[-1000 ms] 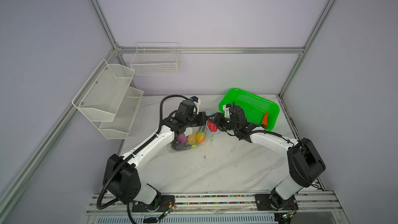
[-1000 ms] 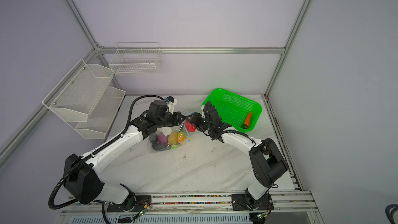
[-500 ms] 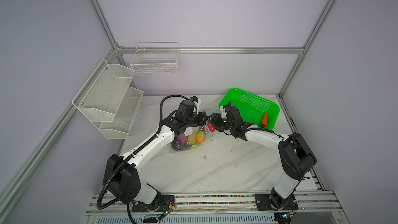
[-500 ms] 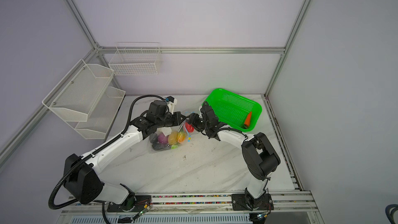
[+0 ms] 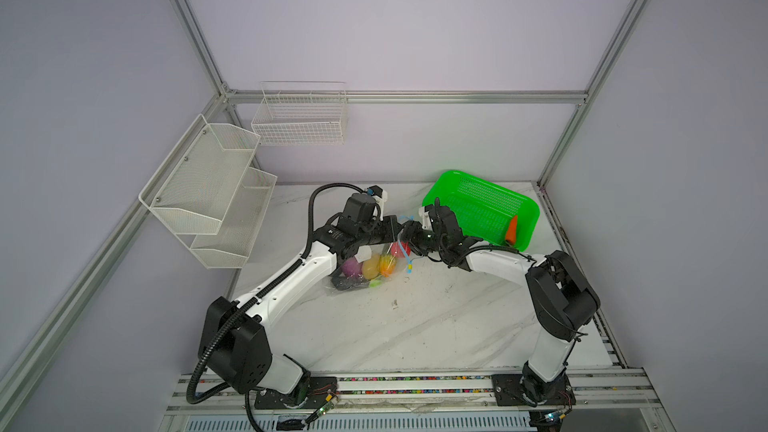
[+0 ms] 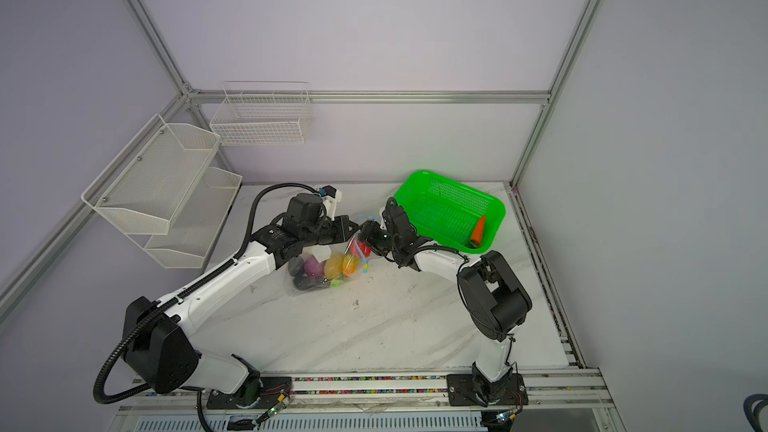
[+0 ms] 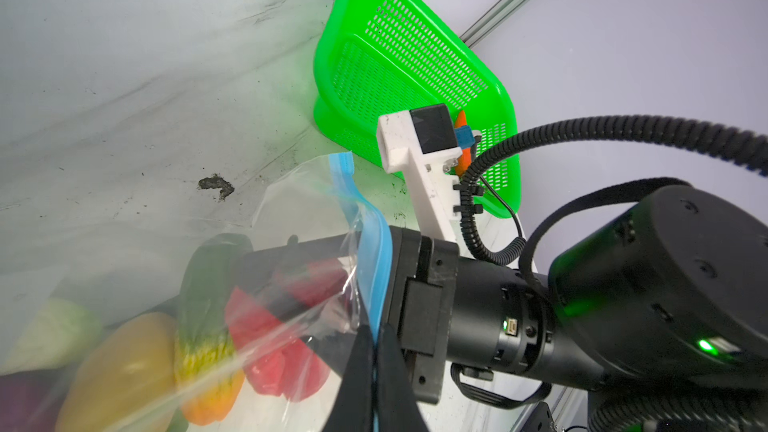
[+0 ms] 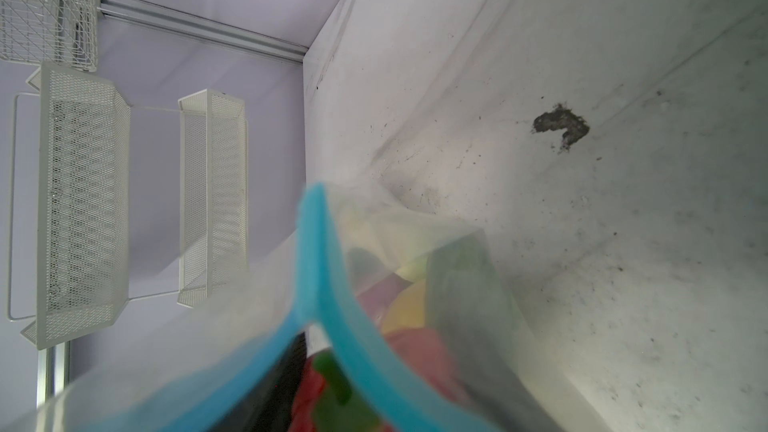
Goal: Place the food in the zip-top bag and seal the zipper
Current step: 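Lower the red pepper into the bag held open by the left gripper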
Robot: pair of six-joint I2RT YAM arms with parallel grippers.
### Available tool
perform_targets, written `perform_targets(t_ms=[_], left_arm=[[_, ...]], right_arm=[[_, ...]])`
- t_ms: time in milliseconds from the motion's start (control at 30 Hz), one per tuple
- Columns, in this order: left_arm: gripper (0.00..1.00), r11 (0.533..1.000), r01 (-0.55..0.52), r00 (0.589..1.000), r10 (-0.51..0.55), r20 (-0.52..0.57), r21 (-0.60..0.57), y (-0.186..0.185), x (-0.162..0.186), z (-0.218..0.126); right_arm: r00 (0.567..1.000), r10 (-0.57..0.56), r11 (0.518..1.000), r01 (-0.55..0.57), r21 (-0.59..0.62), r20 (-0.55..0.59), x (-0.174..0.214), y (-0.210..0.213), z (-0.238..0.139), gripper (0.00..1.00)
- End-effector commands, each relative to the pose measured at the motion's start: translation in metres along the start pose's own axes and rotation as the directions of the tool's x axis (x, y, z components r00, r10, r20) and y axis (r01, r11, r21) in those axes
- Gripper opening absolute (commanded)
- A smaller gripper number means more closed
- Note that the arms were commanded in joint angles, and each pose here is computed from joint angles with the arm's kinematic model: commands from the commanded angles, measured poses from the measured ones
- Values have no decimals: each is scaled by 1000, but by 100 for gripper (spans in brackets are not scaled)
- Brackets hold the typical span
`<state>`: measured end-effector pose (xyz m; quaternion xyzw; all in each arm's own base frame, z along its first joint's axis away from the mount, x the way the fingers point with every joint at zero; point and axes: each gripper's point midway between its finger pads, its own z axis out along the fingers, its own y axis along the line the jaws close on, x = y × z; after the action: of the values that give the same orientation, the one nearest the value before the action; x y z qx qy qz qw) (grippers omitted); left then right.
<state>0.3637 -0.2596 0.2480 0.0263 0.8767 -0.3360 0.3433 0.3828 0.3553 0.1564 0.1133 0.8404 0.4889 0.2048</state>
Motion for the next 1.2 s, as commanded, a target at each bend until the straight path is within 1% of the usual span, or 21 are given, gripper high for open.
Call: perform_targets(t_ms=[0,267,500,833,1167], left_arm=[[0,999,-4,1000,2,32,38,-11,-5,-11],[0,999,-3,1000,2,30,36,-10,-4,-11],[0,999,-1,1000,0,28,35,-10,-3,-11],[0,999,-1,1000,0,29,35,-10,-3,-11],[0,999,-1,1000,0,28,34,-10,-3,-10]], right_arm=[[1000,-9,998,10,-67,6,-3,23,4,58],[1000,-8,997,8,-82,-7,2,26,10,58],[1000,-2,997,0,-75,-28,5,19,16,59],[998,6,996,-11,-90,-59,12,18,22,62],[996,4,994,-14,-111,-90,17,22,25,72]])
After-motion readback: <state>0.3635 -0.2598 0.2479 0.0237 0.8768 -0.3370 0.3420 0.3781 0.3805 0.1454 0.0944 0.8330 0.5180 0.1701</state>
